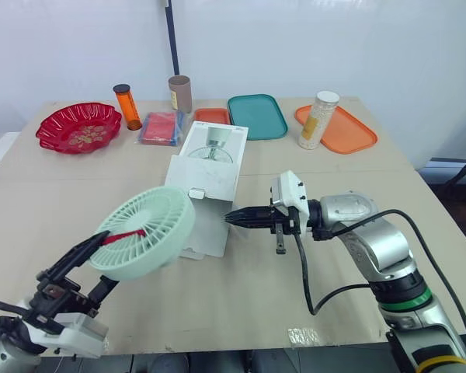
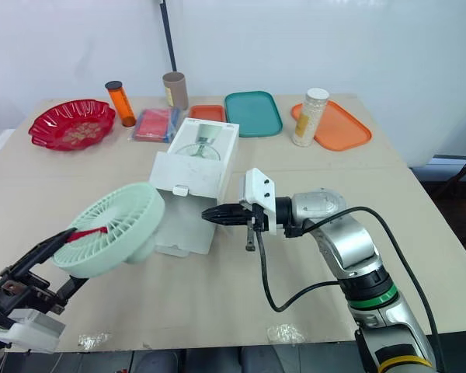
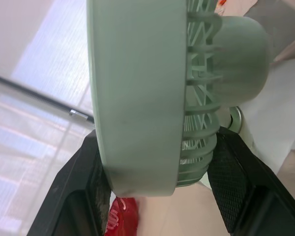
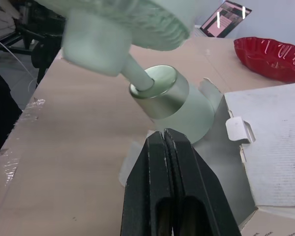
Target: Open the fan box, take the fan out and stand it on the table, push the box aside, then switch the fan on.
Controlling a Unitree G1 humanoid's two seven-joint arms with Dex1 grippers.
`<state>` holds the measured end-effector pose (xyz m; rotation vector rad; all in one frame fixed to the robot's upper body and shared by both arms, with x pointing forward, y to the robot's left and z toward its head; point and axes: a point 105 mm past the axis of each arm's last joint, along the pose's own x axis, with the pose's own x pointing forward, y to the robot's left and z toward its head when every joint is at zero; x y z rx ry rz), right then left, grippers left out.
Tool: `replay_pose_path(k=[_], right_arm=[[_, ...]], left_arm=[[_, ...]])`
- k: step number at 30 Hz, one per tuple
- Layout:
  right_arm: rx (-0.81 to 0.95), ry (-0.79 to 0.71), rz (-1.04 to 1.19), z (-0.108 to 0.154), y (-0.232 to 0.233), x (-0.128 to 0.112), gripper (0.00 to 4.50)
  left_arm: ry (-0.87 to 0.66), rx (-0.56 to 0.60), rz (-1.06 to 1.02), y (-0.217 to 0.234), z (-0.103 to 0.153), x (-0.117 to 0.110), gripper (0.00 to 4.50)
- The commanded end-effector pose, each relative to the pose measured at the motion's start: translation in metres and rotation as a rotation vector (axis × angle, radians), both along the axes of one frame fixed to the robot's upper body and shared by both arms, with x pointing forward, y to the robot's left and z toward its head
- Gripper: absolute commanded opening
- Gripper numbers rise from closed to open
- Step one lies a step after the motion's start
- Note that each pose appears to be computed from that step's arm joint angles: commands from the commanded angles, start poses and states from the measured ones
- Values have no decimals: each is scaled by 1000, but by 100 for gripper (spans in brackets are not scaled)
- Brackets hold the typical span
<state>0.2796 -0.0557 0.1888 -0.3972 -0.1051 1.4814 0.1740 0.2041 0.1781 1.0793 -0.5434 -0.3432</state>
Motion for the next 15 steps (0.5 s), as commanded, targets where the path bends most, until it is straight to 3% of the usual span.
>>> replay_pose_path(k=[1, 15], right_arm=[[25, -39, 22, 10, -2, -3, 0], [72, -21, 104, 22, 1, -9, 0]], left_arm=[[-59, -18, 16, 0, 18, -4, 272], [-113, -163, 208, 15, 41, -2, 272]])
